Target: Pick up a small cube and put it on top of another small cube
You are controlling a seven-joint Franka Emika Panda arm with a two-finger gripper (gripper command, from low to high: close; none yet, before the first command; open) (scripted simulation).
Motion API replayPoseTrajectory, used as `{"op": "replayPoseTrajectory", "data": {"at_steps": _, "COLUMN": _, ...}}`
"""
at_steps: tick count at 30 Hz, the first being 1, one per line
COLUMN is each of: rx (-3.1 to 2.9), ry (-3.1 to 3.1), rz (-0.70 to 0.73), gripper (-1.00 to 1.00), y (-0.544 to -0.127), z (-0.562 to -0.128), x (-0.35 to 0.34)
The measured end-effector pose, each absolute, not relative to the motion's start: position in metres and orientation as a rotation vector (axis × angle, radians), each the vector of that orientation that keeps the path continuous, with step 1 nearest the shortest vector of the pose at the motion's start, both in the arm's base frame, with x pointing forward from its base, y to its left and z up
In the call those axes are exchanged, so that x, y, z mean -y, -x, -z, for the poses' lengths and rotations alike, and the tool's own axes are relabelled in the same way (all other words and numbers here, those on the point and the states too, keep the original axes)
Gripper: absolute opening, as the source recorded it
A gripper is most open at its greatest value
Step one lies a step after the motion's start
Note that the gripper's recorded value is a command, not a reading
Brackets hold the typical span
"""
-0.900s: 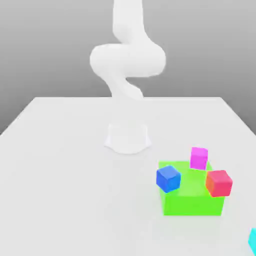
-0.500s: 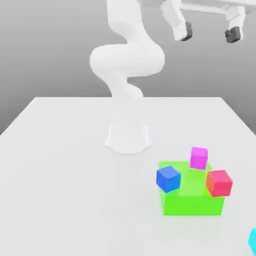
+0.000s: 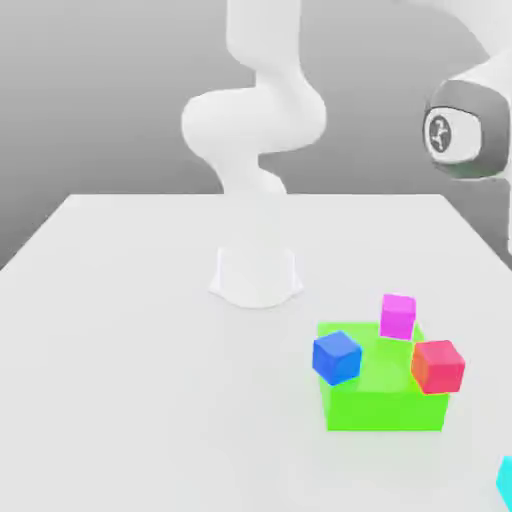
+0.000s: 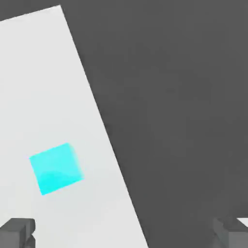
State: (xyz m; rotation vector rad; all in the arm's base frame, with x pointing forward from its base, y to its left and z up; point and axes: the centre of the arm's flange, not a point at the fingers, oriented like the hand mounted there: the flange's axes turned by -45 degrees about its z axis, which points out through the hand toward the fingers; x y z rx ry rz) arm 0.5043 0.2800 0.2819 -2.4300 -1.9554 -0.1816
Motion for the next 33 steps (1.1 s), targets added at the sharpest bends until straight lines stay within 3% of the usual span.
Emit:
{"op": "replayPoseTrajectory", "data": {"at_steps": 4, "rx": 2.184, "ry": 2.253, "rz": 0.039, "gripper": 0.0, "y": -0.484, "z": -0.212, "x": -0.31}}
{"op": "replayPoseTrajectory", "data": {"at_steps": 8, "rx": 2.239, "ry": 2.203, "rz": 0.003, "gripper": 0.0, "y": -0.478, "z": -0.147, "x": -0.318}}
{"op": "replayPoseTrajectory", "data": {"at_steps": 9, "rx": 2.241, "ry": 2.202, "rz": 0.001, "gripper": -1.0, "y": -0.478, "z": -0.135, "x": -0.318}}
{"op": "replayPoseTrajectory", "data": {"at_steps": 16, "rx": 2.242, "ry": 2.2, "rz": -0.002, "gripper": -1.0, "y": -0.477, "z": -0.133, "x": -0.318}}
{"op": "replayPoseTrajectory", "data": {"at_steps": 21, "rx": 2.246, "ry": 2.196, "rz": -0.002, "gripper": -1.0, "y": -0.473, "z": -0.196, "x": -0.315}}
{"op": "replayPoseTrajectory", "data": {"at_steps": 33, "rx": 2.3, "ry": 2.138, "rz": -0.004, "gripper": -1.0, "y": -0.396, "z": -0.292, "x": -0.264}}
